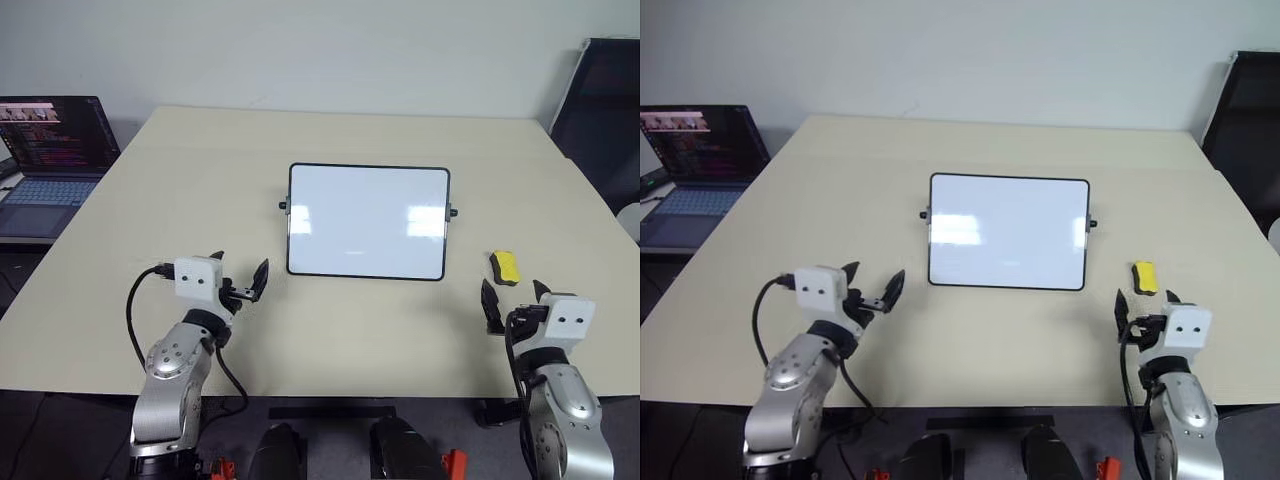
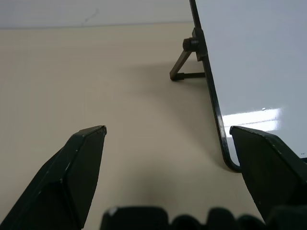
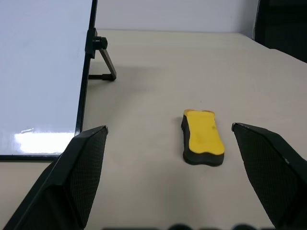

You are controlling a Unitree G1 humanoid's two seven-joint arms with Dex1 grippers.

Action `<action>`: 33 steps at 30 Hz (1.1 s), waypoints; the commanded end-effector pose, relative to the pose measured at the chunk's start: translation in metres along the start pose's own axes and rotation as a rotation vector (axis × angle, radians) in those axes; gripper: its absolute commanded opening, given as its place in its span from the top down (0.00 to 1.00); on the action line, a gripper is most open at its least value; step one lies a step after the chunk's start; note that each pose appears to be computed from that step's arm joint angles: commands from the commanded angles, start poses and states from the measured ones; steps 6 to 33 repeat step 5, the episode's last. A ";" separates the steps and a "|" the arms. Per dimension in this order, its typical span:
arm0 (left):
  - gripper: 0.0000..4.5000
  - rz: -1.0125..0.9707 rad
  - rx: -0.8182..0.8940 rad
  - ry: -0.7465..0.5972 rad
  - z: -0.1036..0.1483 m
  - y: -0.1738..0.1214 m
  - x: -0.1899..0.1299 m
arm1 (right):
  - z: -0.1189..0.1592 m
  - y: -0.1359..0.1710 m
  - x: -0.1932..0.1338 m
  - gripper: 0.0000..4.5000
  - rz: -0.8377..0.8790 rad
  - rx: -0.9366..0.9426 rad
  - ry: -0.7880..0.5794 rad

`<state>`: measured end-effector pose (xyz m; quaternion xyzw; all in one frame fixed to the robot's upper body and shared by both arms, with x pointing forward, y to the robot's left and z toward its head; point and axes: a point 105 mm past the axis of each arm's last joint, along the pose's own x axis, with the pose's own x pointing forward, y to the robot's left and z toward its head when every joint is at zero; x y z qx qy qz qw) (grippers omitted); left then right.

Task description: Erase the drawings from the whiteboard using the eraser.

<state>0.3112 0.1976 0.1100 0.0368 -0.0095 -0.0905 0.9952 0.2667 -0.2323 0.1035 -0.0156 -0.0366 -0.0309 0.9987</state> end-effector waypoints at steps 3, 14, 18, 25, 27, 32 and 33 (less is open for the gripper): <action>0.00 -0.036 0.019 -0.017 0.000 -0.006 0.000 | 0.015 -0.003 -0.007 0.01 -0.019 0.012 -0.030; 0.00 -0.058 0.018 -0.024 0.001 -0.012 0.002 | 0.011 -0.002 -0.008 0.01 -0.008 0.010 -0.007; 0.00 -0.058 0.018 -0.024 0.001 -0.012 0.002 | 0.011 -0.002 -0.008 0.01 -0.008 0.010 -0.007; 0.00 -0.058 0.018 -0.024 0.001 -0.012 0.002 | 0.011 -0.002 -0.008 0.01 -0.008 0.010 -0.007; 0.00 -0.058 0.018 -0.024 0.001 -0.012 0.002 | 0.011 -0.002 -0.008 0.01 -0.008 0.010 -0.007; 0.00 -0.058 0.018 -0.024 0.001 -0.012 0.002 | 0.011 -0.002 -0.008 0.01 -0.008 0.010 -0.007; 0.00 -0.058 0.018 -0.024 0.001 -0.012 0.002 | 0.011 -0.002 -0.008 0.01 -0.008 0.010 -0.007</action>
